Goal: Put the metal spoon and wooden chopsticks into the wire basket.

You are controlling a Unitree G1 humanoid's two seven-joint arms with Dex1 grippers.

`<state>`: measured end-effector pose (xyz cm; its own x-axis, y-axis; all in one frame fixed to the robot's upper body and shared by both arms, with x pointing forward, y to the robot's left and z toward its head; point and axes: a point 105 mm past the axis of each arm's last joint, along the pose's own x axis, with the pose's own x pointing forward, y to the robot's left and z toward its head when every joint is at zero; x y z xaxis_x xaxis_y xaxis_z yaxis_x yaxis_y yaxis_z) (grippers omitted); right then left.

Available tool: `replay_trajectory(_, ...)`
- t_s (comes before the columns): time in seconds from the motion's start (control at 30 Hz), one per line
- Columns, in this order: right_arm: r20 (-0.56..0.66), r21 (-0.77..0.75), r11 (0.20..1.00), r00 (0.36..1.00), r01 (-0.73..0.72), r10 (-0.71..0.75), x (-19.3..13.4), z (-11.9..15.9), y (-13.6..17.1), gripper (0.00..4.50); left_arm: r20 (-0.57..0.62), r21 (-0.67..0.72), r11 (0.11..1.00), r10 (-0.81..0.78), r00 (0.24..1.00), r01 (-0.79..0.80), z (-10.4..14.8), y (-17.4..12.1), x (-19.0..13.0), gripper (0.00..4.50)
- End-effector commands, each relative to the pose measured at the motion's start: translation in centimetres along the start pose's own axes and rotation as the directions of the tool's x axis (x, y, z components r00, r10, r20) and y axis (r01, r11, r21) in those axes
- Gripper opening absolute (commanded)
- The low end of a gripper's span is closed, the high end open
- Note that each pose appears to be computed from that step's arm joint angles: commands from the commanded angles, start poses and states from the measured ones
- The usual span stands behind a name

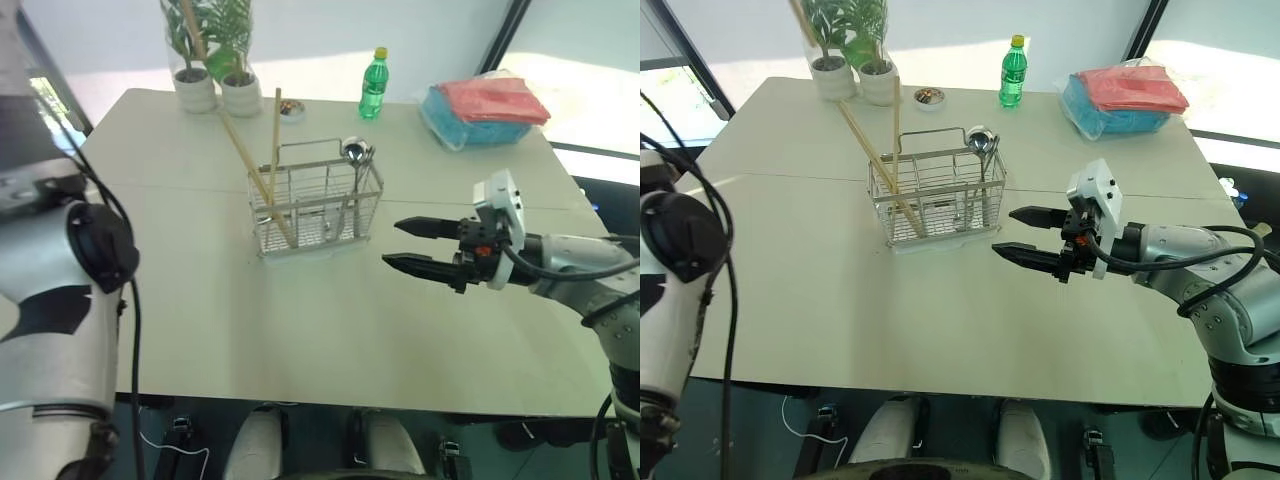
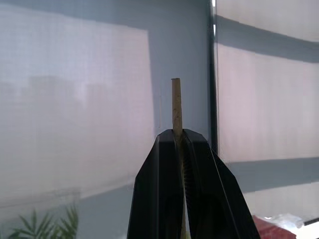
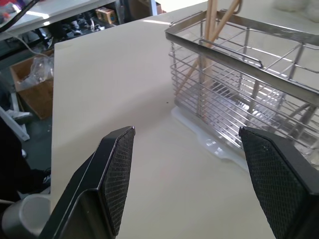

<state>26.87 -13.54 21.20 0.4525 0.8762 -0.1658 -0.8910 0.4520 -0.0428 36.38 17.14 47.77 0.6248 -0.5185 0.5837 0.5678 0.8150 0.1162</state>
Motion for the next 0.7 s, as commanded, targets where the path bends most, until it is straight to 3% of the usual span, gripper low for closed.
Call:
replay_trajectory(0.03, 0.042, -0.041, 0.999, 0.999, 0.019, -0.018, -0.4, 1.1, 0.4, 3.45, -0.045, -0.058, 0.996, -0.072, 0.996, 0.069, -2.6, -2.3, -0.1, 0.04)
replay_trajectory(0.17, 0.048, -0.034, 0.998, 0.998, 0.047, -0.046, -0.7, 0.9, 0.5, 3.45, -0.093, -0.189, 0.978, -0.108, 0.99, 0.089, -6.5, -4.2, -1.2, 0.04)
replay_trajectory(0.5, 0.07, -0.019, 0.996, 0.994, 0.09, -0.088, -0.8, 1.2, -0.1, 3.45, -0.236, -0.2, 0.974, -0.15, 0.96, 0.103, -12.3, -6.7, -4.2, 0.04)
replay_trajectory(0.7, 0.071, -0.01, 0.995, 0.993, 0.1, -0.099, -0.7, 1.2, -0.3, 3.45, -0.253, -0.135, 0.987, -0.124, 0.959, 0.092, -12.5, -6.0, -5.0, 0.04)
